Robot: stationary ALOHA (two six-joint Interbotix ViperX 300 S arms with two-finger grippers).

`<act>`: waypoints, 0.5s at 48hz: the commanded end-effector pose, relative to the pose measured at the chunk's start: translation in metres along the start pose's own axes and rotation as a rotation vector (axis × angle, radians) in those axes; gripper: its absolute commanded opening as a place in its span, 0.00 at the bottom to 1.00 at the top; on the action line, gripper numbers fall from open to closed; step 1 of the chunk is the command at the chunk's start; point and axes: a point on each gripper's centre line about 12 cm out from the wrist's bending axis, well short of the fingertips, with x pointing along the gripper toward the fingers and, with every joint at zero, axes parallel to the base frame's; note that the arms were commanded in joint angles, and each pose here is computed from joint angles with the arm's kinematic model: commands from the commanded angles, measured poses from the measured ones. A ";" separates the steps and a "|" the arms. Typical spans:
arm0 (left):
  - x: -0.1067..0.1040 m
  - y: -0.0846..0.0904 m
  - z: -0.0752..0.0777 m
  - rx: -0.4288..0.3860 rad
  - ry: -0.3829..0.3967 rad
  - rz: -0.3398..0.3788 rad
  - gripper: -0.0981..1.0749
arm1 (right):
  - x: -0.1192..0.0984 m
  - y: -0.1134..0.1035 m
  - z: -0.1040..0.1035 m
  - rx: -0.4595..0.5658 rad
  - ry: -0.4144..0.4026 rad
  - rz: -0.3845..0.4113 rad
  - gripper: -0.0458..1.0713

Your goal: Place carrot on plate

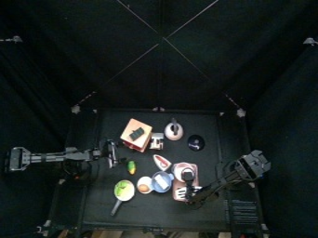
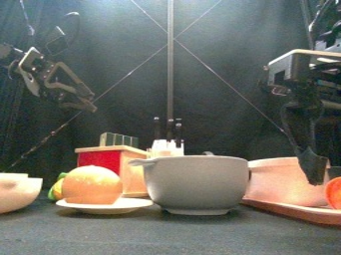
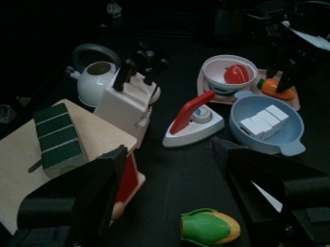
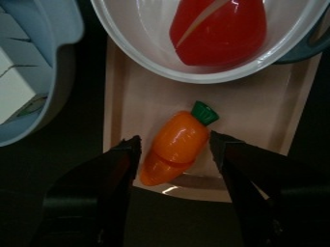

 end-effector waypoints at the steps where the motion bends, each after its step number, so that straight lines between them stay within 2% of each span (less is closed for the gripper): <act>1: 0.001 0.001 0.008 -0.002 -0.021 0.004 0.95 | -0.014 0.007 0.007 0.018 0.008 0.046 0.86; 15: 0.001 0.001 0.006 -0.009 -0.017 0.004 0.95 | -0.020 0.010 0.010 0.015 0.002 0.069 0.86; 24: 0.001 0.001 0.006 -0.018 -0.018 0.006 0.95 | -0.026 0.021 0.009 -0.020 0.001 0.117 0.86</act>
